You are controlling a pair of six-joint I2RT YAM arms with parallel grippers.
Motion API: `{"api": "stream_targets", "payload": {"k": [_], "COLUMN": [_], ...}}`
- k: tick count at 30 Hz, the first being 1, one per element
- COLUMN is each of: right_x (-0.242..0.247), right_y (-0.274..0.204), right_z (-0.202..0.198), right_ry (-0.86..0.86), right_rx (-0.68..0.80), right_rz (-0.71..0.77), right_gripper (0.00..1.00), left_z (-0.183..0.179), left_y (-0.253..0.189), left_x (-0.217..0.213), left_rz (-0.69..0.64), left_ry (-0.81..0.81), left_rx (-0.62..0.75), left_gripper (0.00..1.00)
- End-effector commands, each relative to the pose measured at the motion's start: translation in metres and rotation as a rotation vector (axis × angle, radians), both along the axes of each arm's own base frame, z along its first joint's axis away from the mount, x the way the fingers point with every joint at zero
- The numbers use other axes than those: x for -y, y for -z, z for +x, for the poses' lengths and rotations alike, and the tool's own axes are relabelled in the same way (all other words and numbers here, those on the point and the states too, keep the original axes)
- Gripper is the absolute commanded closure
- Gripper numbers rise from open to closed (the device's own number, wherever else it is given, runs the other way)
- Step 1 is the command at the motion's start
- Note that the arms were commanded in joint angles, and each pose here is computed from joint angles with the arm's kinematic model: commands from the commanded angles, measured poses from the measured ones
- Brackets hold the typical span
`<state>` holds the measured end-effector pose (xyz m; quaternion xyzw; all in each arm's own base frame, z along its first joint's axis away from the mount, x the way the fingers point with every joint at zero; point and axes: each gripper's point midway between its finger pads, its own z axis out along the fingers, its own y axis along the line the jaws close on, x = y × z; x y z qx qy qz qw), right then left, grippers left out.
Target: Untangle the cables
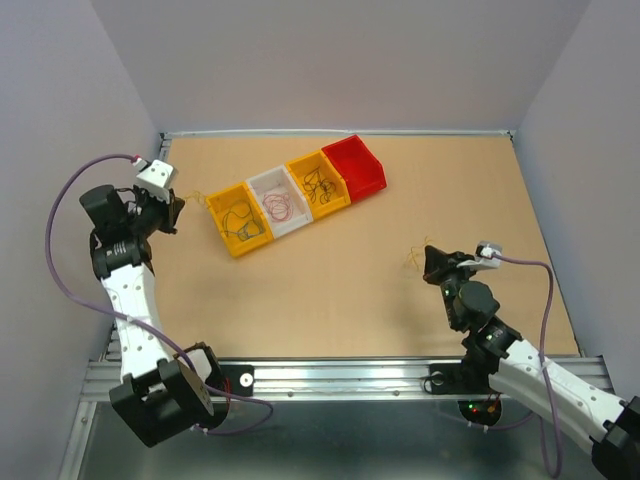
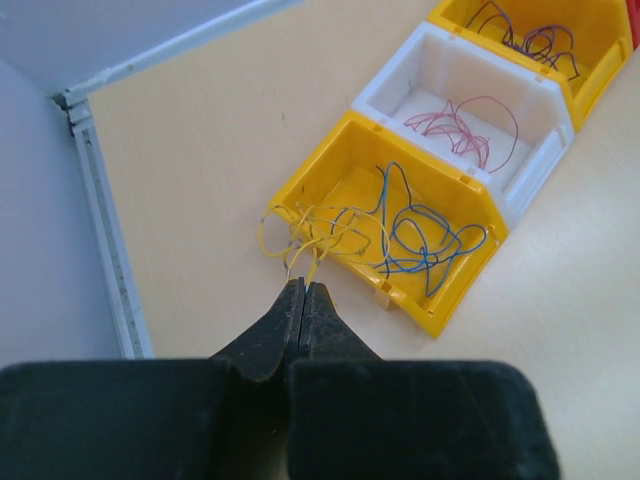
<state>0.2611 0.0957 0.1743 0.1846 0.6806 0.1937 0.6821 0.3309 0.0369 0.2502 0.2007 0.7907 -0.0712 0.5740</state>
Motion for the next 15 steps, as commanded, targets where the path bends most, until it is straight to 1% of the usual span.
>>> {"api": "stream_targets", "payload": {"k": [1,5,9,10,12,13,14,15], "right_x": [-0.014,-0.01,0.005,0.006,0.004,-0.007,-0.013,-0.02], "right_y": [-0.036,-0.037,-0.037,-0.036,-0.038,-0.04,-0.047,-0.05], "right_z": [0.004,0.004,0.004,0.004,0.002,0.001,0.0,-0.002], "right_ry": [-0.057,-0.033,0.042,0.045,0.022,-0.04,-0.076,-0.117], "right_rx": [0.072,0.072,0.075,0.074,0.09,0.103,0.13,0.144], "right_rz": [0.059,0.07,0.077,0.075,0.066,0.056,0.044,0.039], "right_gripper": [0.99,0.99,0.99,0.99,0.99,0.99,0.99,0.99], "left_z": [-0.016,-0.022,-0.021,-0.02,-0.022,-0.024,-0.025,-0.032], "left_y": [-0.024,-0.028,-0.024,-0.024,-0.019,-0.017,-0.024,-0.017], "left_x": [0.008,-0.004,-0.005,-0.003,0.014,0.021,0.026,0.041], "left_rz": [-0.012,0.051,0.074,0.074,0.074,0.072,0.101,0.057], "left_ry": [-0.021,-0.106,-0.097,-0.076,0.051,0.1,0.157,0.25], "left_rx": [0.081,0.119,0.136,0.139,0.127,0.121,0.142,0.11], "left_gripper": [1.0,1.0,1.0,1.0,1.0,1.0,1.0,1.0]}}
